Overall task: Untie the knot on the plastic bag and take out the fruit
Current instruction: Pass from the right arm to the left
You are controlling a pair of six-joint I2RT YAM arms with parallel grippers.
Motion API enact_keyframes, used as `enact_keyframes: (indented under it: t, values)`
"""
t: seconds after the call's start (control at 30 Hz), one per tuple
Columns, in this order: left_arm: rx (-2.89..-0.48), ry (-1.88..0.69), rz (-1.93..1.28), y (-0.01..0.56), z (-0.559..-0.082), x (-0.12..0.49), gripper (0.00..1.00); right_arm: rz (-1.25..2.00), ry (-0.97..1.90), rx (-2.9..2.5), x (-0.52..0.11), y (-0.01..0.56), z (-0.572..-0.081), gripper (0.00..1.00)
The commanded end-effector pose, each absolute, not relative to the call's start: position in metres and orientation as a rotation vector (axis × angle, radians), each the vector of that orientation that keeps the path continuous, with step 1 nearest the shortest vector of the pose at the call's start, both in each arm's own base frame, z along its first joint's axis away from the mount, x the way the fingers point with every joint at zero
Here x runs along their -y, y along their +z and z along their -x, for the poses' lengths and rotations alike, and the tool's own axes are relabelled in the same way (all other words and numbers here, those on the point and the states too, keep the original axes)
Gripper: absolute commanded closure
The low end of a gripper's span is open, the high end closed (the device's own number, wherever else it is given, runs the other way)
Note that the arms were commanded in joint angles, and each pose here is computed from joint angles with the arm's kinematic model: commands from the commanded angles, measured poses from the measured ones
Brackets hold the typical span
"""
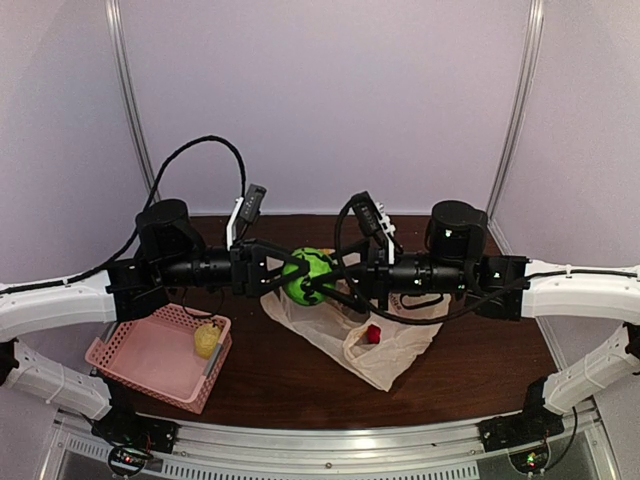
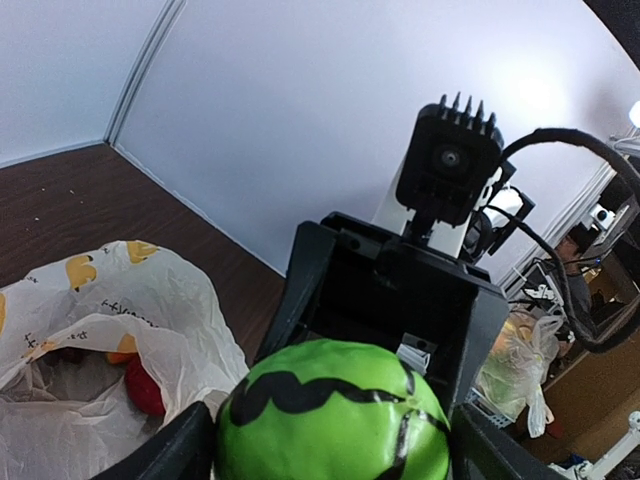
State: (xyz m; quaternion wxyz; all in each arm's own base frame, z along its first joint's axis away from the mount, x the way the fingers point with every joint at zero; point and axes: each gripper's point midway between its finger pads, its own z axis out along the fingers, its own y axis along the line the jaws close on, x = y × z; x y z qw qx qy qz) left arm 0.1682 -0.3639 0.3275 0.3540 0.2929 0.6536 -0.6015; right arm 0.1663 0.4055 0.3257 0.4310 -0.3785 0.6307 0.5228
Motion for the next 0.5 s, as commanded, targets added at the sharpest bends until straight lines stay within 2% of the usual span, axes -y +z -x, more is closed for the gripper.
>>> enact_keyframes:
  t: [0.0, 0.17, 0.27, 0.37, 0.47]
  values:
    - [-1.639, -1.613, -0.81, 0.3376, -0.1583, 0.3696, 0.16, 0.945, 1.289, -1.531, -0.4078, 0.3379, -0.1667, 0.31]
    - [-1.665, -1.613, -0.817, 0.3314, -0.1583, 0.3709, 0.18, 0.944, 1.286, -1.531, -0.408, 0.3385, -0.1673, 0.31]
    - [-1.663, -1.615, -0.823, 0.3313, -0.1574, 0.3708, 0.24, 0.945, 1.283, -1.533, -0.4083, 0.3377, -0.1675, 0.31]
    - [-1.659, -1.616, -0.824, 0.3322, -0.1568, 0.3702, 0.35, 0.943, 1.279, -1.537, -0.4084, 0.3366, -0.1684, 0.3]
    - [-1.661, -1.613, -0.822, 0.3317, -0.157, 0.3701, 0.39, 0.94, 1.267, -1.542, -0.4079, 0.3352, -0.1699, 0.28]
